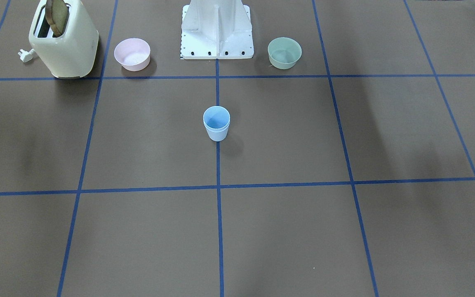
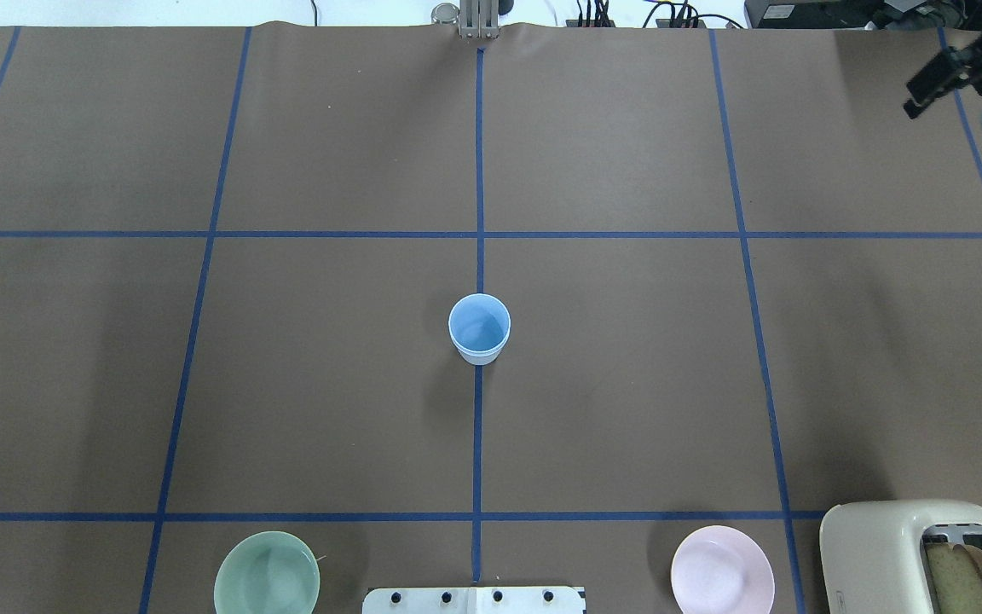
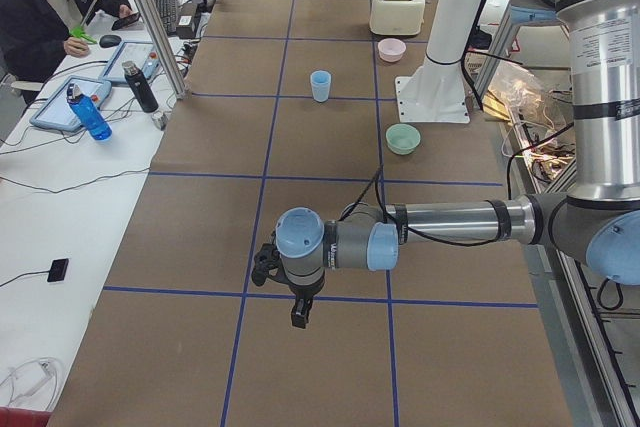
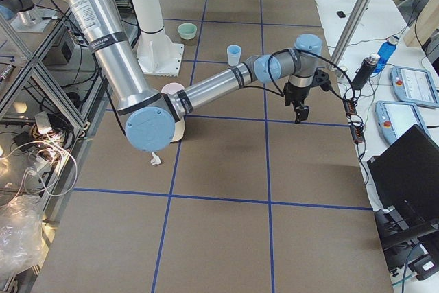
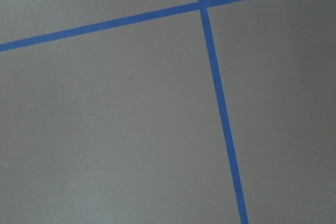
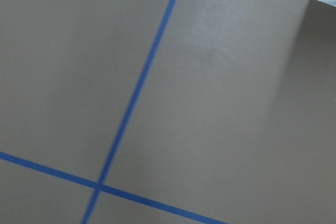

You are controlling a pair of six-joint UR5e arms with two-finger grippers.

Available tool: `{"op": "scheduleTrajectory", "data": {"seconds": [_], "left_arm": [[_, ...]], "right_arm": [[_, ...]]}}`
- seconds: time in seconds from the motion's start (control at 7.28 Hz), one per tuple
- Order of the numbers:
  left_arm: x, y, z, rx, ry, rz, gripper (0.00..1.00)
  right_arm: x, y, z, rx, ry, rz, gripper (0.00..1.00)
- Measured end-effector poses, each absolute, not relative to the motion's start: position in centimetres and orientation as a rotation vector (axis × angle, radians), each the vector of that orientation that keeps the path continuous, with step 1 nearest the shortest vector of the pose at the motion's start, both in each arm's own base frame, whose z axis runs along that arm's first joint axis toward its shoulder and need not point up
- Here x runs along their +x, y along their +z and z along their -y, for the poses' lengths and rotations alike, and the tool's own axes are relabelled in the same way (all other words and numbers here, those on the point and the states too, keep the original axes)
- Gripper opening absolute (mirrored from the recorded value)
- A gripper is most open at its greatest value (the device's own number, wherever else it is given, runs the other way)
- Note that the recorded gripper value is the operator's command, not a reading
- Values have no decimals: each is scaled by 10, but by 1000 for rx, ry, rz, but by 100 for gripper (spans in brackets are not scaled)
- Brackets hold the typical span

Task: Stack blue cups with both arms

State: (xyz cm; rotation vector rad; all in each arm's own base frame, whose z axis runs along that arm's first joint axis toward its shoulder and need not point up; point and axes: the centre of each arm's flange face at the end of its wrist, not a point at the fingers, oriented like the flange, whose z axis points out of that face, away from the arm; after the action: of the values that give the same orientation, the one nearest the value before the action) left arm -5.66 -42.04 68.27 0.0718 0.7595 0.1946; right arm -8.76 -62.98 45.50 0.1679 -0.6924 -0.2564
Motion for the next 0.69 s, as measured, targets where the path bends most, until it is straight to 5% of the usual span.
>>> {"op": "scheduleTrajectory", "data": {"seconds": [0.69], "left_arm": [[-56,683,419,71,196,-766,98]], "right_arm": [[-2,622,516,-56,-102,660,100]]}}
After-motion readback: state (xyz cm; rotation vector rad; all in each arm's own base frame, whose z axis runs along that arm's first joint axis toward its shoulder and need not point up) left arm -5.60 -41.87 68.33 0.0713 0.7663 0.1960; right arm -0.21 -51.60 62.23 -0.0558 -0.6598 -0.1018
